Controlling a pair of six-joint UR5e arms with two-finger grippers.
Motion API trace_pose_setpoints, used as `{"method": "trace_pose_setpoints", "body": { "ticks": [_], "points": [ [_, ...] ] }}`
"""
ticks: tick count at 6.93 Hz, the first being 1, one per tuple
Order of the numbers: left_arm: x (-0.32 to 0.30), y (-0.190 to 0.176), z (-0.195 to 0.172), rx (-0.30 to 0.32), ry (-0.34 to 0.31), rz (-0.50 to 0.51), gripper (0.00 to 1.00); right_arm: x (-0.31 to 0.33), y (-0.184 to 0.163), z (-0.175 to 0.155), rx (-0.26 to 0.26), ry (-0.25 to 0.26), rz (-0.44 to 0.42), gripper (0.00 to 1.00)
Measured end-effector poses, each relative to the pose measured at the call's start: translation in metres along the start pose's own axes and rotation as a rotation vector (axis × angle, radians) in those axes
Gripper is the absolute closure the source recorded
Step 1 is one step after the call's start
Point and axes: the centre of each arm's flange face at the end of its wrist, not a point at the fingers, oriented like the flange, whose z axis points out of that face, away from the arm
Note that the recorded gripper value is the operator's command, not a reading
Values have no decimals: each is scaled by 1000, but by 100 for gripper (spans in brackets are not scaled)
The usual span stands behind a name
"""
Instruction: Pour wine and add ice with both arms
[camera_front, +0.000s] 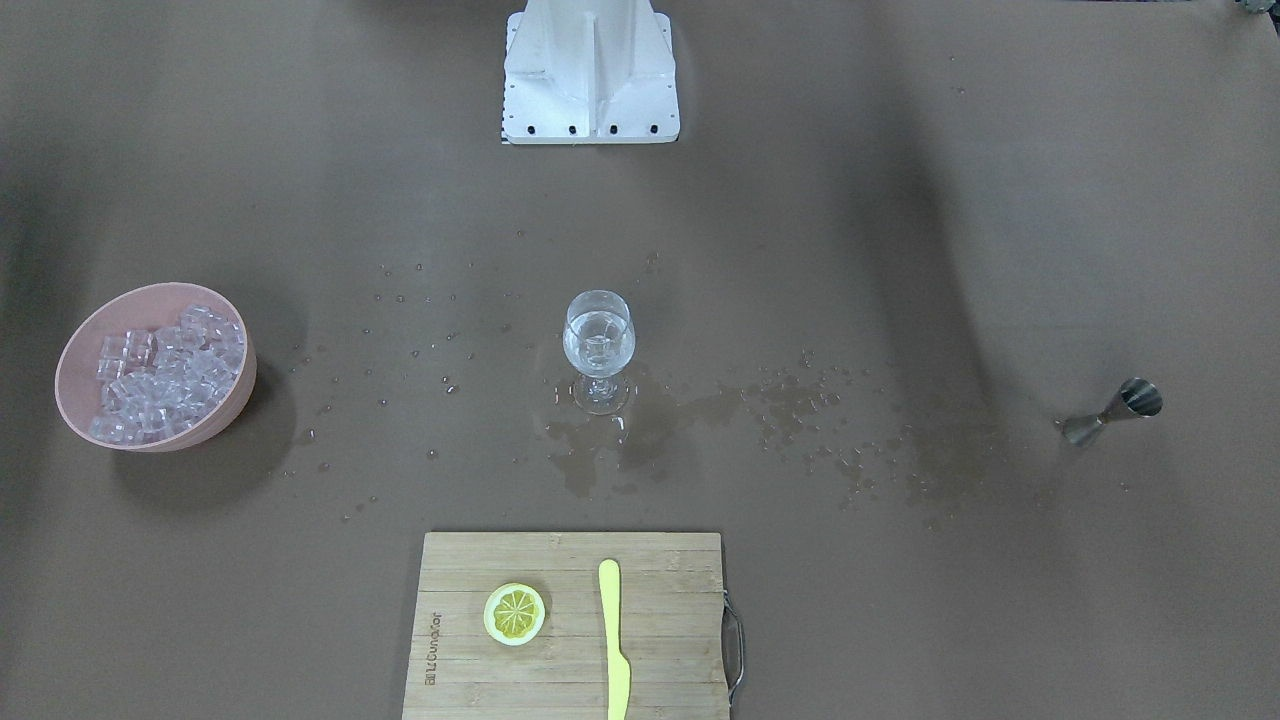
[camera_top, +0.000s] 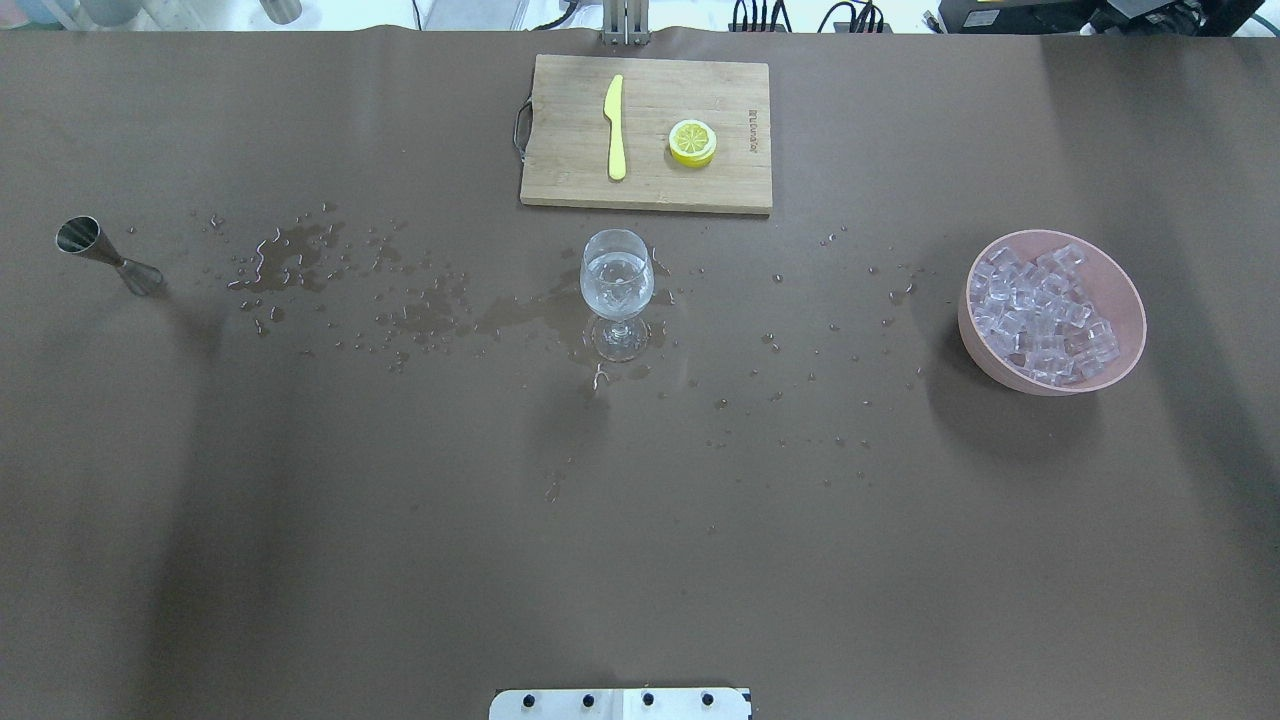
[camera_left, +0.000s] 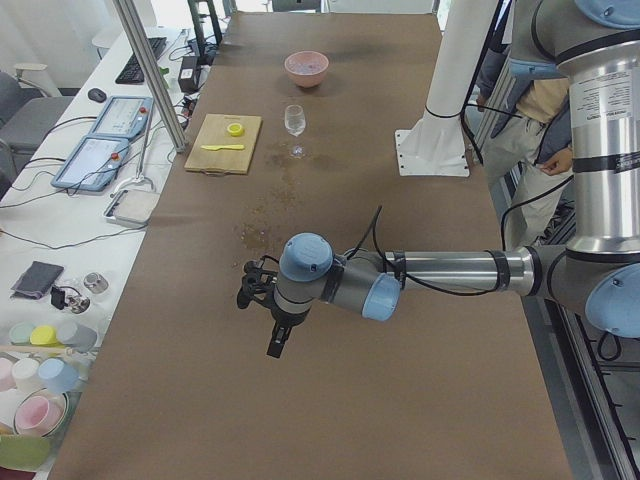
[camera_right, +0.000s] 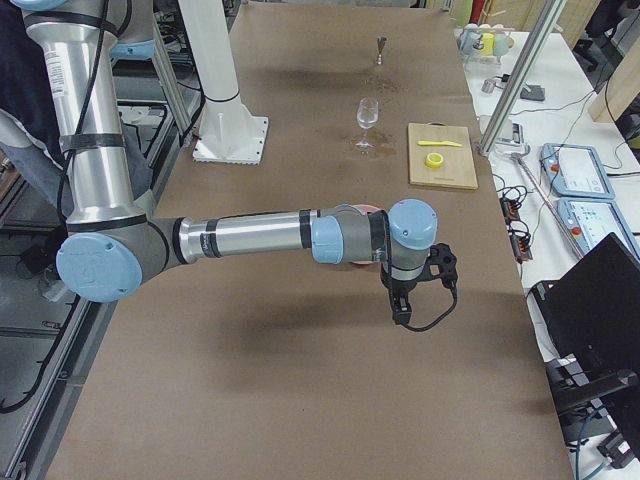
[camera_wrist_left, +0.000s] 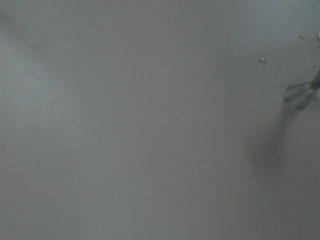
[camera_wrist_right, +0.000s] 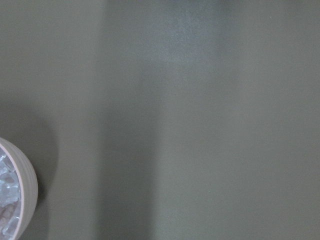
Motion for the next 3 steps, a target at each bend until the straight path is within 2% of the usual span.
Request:
{"method": "trace_pose_setpoints", "body": {
  "ticks": [1,3],
  "points": [
    [1,2,0,-1,7,-1,1,3,3,1,-6,22,-49,0],
    [2,2,2,-5,35,-6,1,7,5,9,-22,27,-78,0]
  ]
}}
